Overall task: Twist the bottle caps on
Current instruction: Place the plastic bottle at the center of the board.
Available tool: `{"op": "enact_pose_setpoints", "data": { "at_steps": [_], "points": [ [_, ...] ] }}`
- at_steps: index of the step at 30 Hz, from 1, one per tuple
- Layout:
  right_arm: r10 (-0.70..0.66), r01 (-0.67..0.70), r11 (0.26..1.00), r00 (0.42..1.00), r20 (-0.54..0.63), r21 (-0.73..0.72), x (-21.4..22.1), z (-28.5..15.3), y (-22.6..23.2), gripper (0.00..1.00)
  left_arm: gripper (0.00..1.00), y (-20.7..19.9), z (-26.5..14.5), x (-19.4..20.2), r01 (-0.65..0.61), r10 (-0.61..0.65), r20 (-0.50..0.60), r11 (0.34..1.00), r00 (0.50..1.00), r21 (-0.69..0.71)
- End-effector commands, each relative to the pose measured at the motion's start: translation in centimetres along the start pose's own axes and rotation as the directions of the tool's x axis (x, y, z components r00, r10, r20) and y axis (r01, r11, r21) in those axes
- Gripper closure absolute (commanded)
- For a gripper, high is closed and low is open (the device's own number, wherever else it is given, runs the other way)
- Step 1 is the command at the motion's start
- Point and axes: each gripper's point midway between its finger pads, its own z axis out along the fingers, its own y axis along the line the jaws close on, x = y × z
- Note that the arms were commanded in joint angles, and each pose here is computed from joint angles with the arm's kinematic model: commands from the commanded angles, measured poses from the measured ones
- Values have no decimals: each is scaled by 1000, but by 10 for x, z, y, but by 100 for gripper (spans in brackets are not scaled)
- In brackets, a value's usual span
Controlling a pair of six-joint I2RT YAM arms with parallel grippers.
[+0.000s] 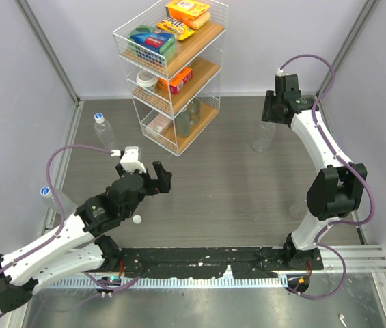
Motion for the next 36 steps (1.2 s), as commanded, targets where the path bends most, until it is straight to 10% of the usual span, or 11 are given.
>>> {"op": "enact_pose_setpoints", "data": {
  "at_steps": [1, 14, 36],
  "points": [
    [19, -16, 999, 998, 54, -50, -20, -9, 9, 48, 0, 17, -13, -29, 98, -89, 96, 991, 991, -95],
    [20, -19, 1000, 992, 124, -9, -36, -32, -3, 15, 0, 50, -34, -40, 258, -219, 200, 947, 955, -192],
    [250, -286, 945, 944, 215, 160, 75, -185, -84, 11, 0, 13, -6, 12, 172, -177, -41, 980, 983, -99]
  ]
}}
